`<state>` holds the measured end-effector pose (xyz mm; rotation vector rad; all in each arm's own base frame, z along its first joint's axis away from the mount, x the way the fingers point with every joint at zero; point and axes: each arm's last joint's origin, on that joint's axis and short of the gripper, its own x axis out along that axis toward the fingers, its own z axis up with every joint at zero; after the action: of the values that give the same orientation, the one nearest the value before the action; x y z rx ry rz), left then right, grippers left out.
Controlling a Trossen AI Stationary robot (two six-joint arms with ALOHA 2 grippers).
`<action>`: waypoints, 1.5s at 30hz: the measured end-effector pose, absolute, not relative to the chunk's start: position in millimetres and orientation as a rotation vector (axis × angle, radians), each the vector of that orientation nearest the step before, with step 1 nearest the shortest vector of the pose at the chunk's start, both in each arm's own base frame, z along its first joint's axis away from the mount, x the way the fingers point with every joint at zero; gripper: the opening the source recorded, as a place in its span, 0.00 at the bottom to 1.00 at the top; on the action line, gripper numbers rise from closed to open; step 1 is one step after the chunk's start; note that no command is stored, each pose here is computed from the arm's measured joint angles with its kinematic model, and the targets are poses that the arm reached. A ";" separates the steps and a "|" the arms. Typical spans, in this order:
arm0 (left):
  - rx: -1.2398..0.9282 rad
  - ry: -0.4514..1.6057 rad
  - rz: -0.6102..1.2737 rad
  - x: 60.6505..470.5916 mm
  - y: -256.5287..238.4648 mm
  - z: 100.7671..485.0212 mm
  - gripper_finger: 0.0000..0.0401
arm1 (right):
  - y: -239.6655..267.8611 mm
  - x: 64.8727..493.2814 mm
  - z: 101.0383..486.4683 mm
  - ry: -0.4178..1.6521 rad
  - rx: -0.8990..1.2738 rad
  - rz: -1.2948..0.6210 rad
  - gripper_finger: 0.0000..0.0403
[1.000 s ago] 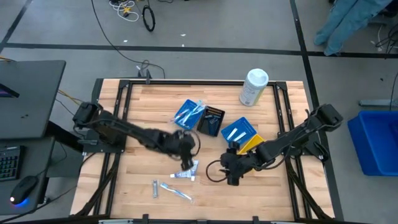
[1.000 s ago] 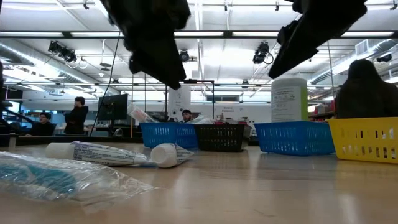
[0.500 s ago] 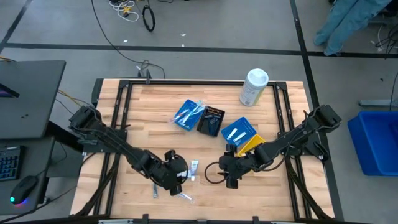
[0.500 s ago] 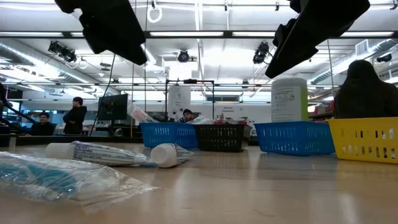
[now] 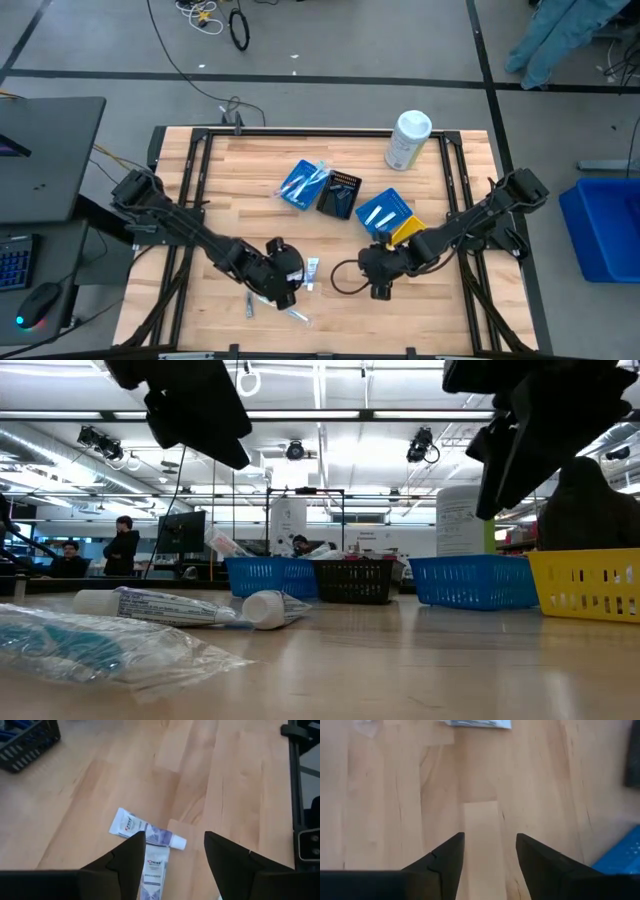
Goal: Pick & Place Travel size toiletries
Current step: Put the nail cutter into the right blue basket
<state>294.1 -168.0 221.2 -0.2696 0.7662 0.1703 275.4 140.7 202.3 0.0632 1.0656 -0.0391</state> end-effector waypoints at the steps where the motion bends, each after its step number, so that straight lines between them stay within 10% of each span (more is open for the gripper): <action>1: -0.271 0.767 0.172 294.6 -167.2 221.2 0.52 | 140.3 275.0 202.1 1.070 0.079 -0.052 0.46; 22: -0.180 1.046 -0.149 270.7 -228.7 170.6 0.50 | 144.0 281.0 206.1 0.997 0.092 -0.013 0.41; 45: -0.591 1.316 0.279 242.3 -224.8 161.3 0.46 | 144.9 282.1 206.9 0.982 0.076 0.005 0.45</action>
<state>242.3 -224.8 161.3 -0.5911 1.3160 0.2791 282.1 144.9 206.9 0.0756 0.9821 0.0047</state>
